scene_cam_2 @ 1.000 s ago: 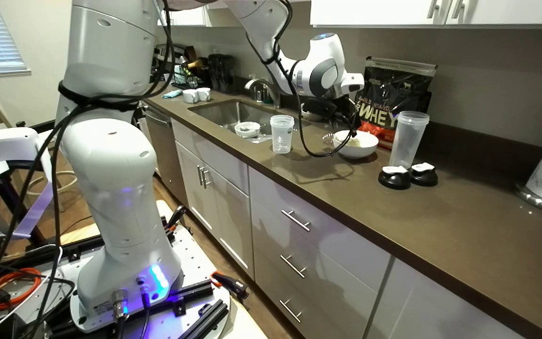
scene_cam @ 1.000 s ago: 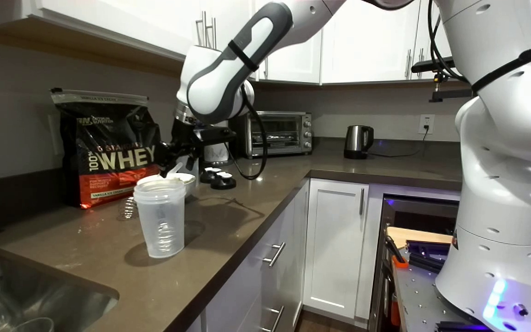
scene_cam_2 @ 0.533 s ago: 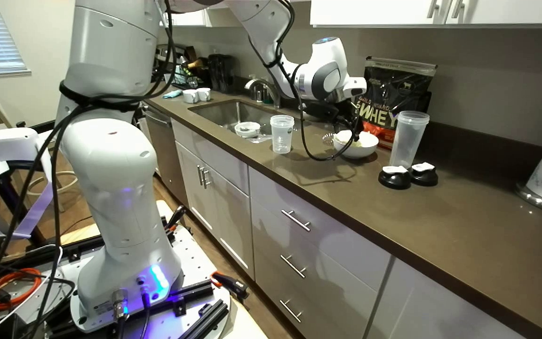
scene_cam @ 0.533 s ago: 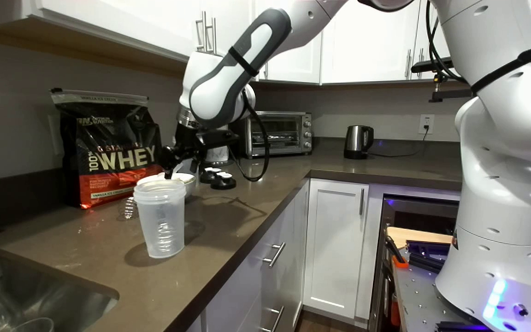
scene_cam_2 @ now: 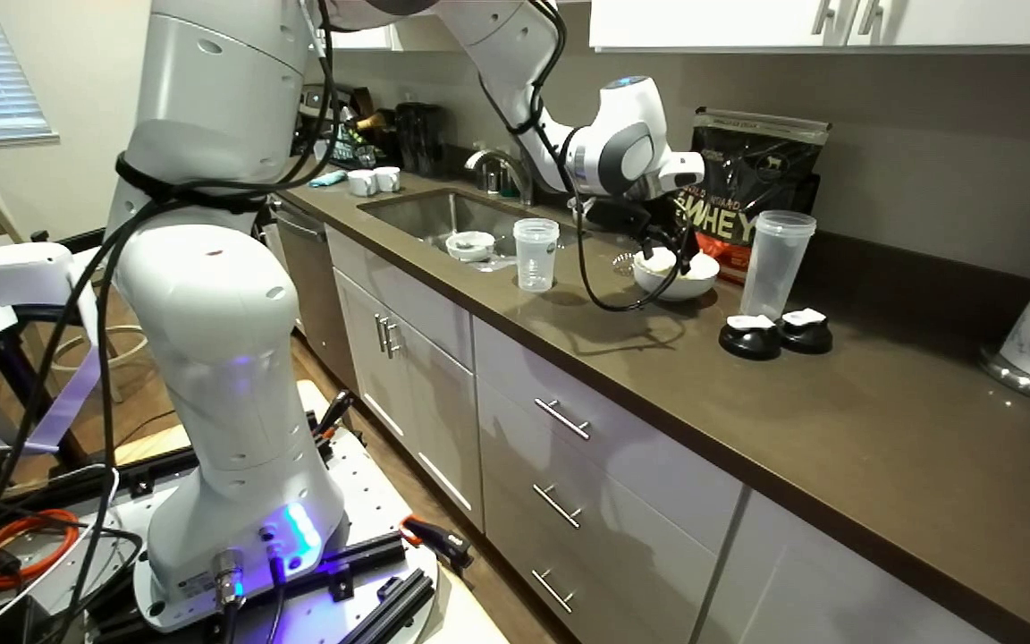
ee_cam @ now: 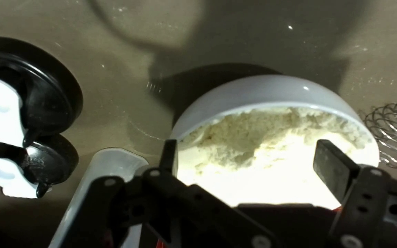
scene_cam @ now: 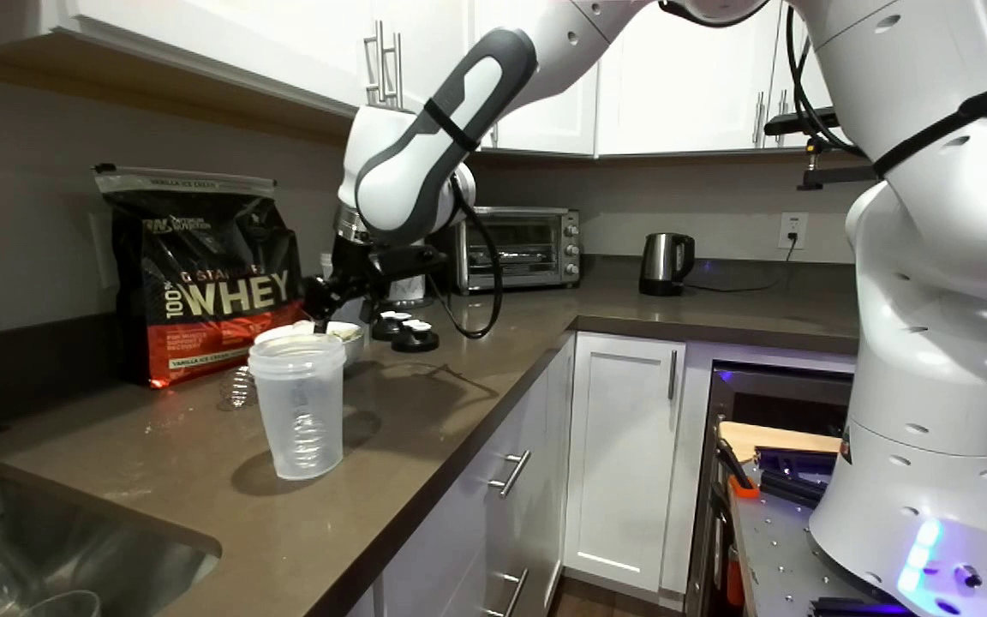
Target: Slide the bowl forward
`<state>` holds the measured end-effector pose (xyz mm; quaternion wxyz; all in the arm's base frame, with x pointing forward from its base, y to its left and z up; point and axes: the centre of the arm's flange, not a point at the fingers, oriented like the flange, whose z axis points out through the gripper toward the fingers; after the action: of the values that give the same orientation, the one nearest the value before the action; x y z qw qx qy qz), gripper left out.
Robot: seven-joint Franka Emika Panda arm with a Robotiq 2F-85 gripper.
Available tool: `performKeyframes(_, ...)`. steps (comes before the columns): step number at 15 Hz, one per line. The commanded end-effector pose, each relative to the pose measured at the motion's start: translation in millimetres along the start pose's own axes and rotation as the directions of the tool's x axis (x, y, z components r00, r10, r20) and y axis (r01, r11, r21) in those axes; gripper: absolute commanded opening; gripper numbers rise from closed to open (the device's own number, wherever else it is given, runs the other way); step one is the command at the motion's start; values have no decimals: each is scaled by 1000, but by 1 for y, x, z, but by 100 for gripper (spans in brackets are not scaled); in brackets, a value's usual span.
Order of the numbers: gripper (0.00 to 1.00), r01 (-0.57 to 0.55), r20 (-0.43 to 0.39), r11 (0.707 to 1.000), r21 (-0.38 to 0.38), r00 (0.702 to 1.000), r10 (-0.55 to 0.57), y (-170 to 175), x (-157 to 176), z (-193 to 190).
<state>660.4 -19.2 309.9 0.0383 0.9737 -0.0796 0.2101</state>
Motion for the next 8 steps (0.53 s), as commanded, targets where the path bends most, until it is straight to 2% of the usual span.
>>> performKeyframes(1, 100, -3, -18, 1000, -22, 1000, 3, -2, 3, 5)
performKeyframes(8, 100, 1, -2, 1000, -28, 1000, -1, 1, -1, 8)
